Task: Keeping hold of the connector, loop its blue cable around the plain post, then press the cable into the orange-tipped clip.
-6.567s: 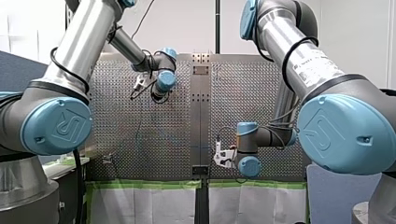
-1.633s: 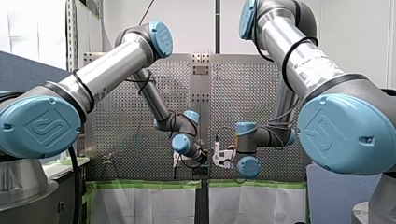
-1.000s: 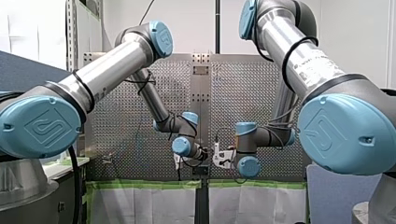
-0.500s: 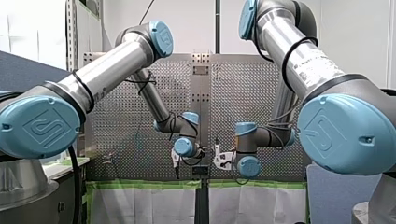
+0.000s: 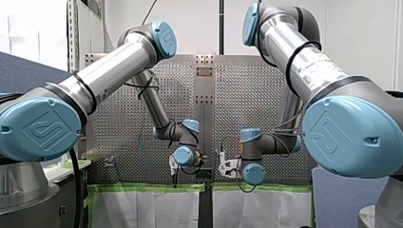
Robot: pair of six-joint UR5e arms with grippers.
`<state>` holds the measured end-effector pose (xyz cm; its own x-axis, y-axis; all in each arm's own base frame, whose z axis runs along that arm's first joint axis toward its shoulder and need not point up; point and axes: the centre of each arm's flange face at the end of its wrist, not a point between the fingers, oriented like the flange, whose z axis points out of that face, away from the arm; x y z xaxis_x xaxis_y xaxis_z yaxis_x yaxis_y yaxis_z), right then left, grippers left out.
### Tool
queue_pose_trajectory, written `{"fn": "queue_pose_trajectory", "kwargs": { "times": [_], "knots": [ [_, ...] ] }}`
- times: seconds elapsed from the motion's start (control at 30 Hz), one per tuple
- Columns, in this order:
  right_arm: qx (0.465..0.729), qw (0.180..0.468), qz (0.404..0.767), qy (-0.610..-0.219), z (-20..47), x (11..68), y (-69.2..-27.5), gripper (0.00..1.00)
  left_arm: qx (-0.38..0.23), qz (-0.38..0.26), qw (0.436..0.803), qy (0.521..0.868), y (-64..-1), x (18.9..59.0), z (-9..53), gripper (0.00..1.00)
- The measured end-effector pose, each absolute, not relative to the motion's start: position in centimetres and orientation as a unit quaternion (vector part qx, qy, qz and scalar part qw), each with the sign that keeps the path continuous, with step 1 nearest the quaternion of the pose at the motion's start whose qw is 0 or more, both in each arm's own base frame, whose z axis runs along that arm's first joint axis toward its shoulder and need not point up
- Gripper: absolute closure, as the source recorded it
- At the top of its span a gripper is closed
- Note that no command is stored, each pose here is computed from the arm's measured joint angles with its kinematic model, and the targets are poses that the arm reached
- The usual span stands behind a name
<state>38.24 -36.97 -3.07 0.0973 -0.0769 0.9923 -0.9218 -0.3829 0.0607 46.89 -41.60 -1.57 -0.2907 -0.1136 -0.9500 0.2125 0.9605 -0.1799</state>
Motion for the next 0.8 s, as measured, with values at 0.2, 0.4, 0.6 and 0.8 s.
{"fn": "queue_pose_trajectory", "kwargs": {
  "times": [0.2,0.4,0.6,0.8],
  "knots": [
    [0.629,0.389,0.543,-0.398,-3.7,38.5,-37.6,1.00,0.045,-0.127,0.614,0.777,-41.7,46.7,-1.6,1.00],
    [0.628,0.389,0.543,-0.400,-4.5,38.5,-38.2,1.00,0.047,-0.113,0.638,0.760,-41.9,47.1,-1.2,1.00],
    [0.623,0.393,0.544,-0.402,-4.2,38.6,-39.6,1.00,0.045,-0.117,0.648,0.751,-42.3,47.5,-1.0,1.00],
    [0.619,0.401,0.541,-0.405,-4.0,38.2,-40.9,1.00,0.058,-0.105,0.638,0.761,-42.9,48.0,-2.9,1.00]
  ]
}}
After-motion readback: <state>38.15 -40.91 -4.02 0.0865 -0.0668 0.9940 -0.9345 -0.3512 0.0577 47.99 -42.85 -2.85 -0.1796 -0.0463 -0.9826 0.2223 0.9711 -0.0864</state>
